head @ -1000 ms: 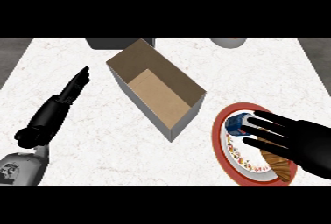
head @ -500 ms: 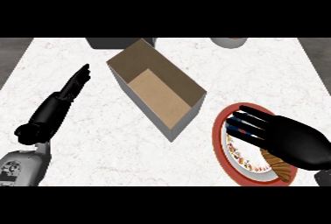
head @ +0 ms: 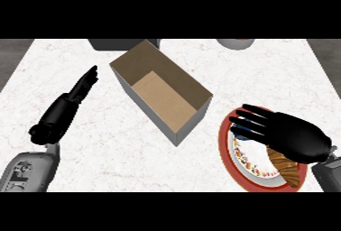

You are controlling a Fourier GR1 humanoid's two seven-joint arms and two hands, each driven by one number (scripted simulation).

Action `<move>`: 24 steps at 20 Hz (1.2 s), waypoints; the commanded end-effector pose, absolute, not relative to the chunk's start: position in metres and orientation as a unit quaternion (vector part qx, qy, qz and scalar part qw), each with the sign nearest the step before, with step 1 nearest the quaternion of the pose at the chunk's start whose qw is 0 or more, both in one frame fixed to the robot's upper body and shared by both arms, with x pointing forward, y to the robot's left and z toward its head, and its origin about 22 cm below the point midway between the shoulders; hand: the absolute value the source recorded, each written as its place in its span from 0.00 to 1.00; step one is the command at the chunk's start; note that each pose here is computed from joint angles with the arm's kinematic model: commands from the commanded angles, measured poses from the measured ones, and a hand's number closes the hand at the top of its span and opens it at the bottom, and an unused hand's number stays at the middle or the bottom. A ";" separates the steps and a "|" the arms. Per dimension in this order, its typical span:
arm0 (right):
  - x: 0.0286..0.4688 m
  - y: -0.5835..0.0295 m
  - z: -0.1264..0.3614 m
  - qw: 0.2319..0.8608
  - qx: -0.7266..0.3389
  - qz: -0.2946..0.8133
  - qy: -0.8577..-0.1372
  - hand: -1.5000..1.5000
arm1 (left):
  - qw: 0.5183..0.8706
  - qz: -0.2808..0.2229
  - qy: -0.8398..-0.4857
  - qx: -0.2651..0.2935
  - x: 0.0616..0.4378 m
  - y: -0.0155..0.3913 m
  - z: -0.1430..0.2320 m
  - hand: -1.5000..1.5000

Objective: Pick the can from the plate and place it in the cardboard box

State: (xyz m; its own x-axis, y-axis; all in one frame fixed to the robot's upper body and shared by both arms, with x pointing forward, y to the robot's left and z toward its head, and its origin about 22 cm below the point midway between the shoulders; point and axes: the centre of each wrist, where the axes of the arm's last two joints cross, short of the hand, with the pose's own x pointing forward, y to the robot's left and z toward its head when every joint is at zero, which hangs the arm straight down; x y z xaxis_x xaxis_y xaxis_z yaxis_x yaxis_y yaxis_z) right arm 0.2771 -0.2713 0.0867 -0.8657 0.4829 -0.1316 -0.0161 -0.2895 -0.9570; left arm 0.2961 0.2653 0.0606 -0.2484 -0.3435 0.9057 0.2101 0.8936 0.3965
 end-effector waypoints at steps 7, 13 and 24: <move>0.288 -0.299 0.063 0.170 -0.232 0.779 -0.557 0.00 | 0.609 -0.224 -0.759 0.047 0.284 0.279 0.063 0.50; 0.308 -0.262 0.059 0.179 -0.233 0.780 -0.552 0.00 | 0.616 -0.233 -0.752 0.036 0.302 0.262 0.074 0.50; 0.315 -0.269 0.033 0.095 -0.192 0.769 -0.603 1.00 | 0.609 -0.229 -0.758 0.035 0.292 0.267 0.073 0.50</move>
State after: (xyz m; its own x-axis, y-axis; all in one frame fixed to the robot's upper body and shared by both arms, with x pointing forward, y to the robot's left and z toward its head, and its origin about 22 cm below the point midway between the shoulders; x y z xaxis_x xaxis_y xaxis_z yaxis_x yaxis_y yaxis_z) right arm 0.3131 -0.2641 0.0372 -0.8911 0.4230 -0.1646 0.0323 -0.3026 -0.9526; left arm 0.2884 0.2687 0.0741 -0.2494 -0.3427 0.9057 0.2203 0.8907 0.3977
